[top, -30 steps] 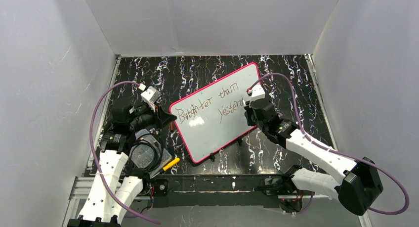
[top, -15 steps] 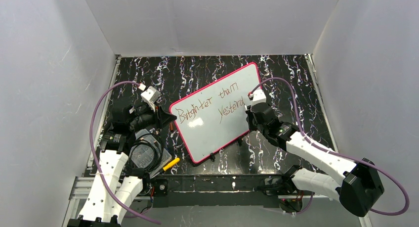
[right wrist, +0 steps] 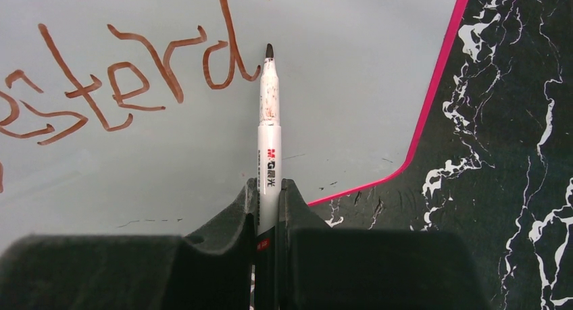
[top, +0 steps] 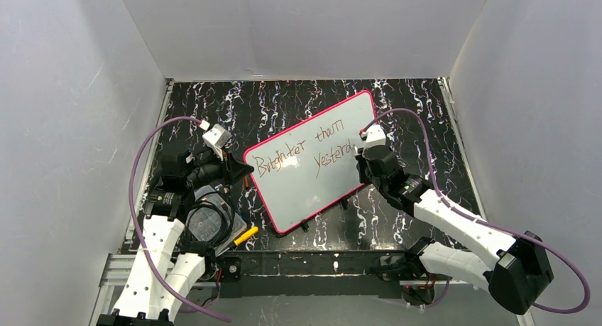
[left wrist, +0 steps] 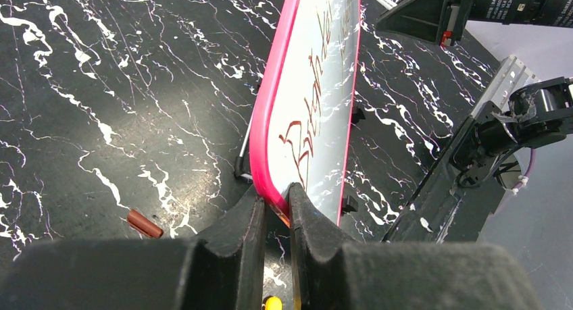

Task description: Write a sentence on the whiteboard

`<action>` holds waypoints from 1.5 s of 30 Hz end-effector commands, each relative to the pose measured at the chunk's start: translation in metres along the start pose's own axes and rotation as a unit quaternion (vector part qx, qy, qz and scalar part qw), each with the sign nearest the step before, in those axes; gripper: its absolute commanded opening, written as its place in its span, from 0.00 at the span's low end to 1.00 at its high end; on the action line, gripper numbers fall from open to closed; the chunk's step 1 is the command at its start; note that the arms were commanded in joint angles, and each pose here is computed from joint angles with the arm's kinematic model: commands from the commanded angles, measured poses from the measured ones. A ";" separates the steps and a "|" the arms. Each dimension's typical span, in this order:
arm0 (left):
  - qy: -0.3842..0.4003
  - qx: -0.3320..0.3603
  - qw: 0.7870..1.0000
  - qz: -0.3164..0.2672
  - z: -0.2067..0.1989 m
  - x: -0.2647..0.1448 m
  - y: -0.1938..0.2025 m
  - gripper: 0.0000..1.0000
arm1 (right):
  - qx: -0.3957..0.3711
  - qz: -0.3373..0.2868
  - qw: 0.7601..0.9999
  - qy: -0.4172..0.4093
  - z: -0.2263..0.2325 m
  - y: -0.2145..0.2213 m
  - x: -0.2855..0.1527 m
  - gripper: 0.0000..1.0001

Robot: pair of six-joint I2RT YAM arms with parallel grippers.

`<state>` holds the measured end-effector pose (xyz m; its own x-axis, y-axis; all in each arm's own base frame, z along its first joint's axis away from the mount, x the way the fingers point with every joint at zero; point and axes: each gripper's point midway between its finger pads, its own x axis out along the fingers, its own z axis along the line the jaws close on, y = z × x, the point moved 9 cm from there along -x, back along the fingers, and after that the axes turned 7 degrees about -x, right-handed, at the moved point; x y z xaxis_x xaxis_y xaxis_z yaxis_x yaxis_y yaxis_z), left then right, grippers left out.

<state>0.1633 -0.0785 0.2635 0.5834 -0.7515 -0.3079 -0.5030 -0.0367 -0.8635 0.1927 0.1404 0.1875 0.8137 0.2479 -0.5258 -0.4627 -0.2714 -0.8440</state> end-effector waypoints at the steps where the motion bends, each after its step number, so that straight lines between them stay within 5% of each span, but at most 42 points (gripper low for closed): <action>1: -0.002 0.037 0.999 0.009 0.004 0.002 0.005 0.00 | 0.005 -0.039 0.999 0.011 -0.003 -0.026 0.003 0.01; 26: 0.000 0.037 0.999 0.008 0.004 0.002 0.005 0.00 | 0.005 0.007 1.000 -0.012 -0.002 0.008 -0.002 0.01; 45: -0.001 0.038 0.999 0.008 0.004 0.001 0.005 0.00 | -0.011 -0.042 0.999 0.011 -0.003 -0.031 0.005 0.01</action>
<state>0.1632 -0.0785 0.2635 0.5834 -0.7515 -0.3079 -0.5037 -0.0375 -0.8630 0.2009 0.1406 0.1876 0.8136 0.2331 -0.5327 -0.4584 -0.3066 -0.8342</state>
